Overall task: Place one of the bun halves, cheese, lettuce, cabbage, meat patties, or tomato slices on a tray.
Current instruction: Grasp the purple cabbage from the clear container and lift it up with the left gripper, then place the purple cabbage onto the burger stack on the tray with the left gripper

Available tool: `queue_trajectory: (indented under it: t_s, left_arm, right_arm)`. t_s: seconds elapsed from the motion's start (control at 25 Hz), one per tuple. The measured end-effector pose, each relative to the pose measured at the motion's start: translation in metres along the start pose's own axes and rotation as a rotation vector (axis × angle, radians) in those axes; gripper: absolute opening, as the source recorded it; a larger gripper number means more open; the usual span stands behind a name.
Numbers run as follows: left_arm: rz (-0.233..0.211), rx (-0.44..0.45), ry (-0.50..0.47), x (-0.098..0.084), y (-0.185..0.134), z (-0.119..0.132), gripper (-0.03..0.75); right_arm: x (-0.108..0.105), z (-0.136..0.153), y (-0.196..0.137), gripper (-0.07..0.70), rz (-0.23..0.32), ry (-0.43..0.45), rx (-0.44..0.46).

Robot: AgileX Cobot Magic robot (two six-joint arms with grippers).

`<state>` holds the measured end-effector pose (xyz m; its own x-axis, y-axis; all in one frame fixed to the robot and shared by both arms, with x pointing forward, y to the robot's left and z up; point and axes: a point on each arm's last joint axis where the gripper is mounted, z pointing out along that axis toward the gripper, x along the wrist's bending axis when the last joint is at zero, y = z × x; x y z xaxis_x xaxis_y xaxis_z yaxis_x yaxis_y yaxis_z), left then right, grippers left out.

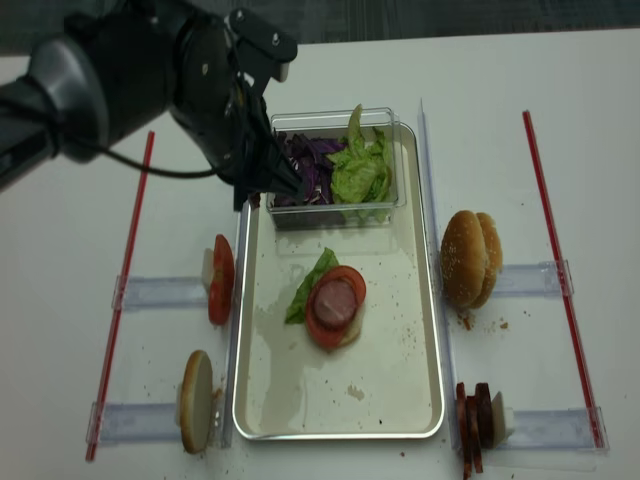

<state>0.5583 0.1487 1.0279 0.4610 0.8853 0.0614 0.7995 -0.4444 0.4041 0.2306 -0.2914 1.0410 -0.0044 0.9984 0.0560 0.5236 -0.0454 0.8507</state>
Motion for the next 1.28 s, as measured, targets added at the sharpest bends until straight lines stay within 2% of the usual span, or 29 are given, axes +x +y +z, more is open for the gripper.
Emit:
queue_trajectory:
  t_s: [0.36,0.84,1.04,1.28]
  left_arm:
    - [-0.001,-0.035,0.001,0.000,-0.047,-0.038,0.032]
    - [-0.007,-0.049,-0.014,-0.003,-0.049,-0.040,0.032]
    - [0.041,-0.060,-0.042,-0.020,-0.048,-0.041,0.029]
    - [0.134,-0.069,-0.100,-0.054,-0.049,-0.044,0.029]
  right_arm:
    - [0.000,0.000,0.000,0.068,0.000,0.000,0.000]
    - [0.000,0.000,0.000,0.068,0.000,0.000,0.000]
    - [0.000,0.000,0.000,0.068,0.000,0.000,0.000]
    - [0.000,0.000,0.000,0.068,0.000,0.000,0.000]
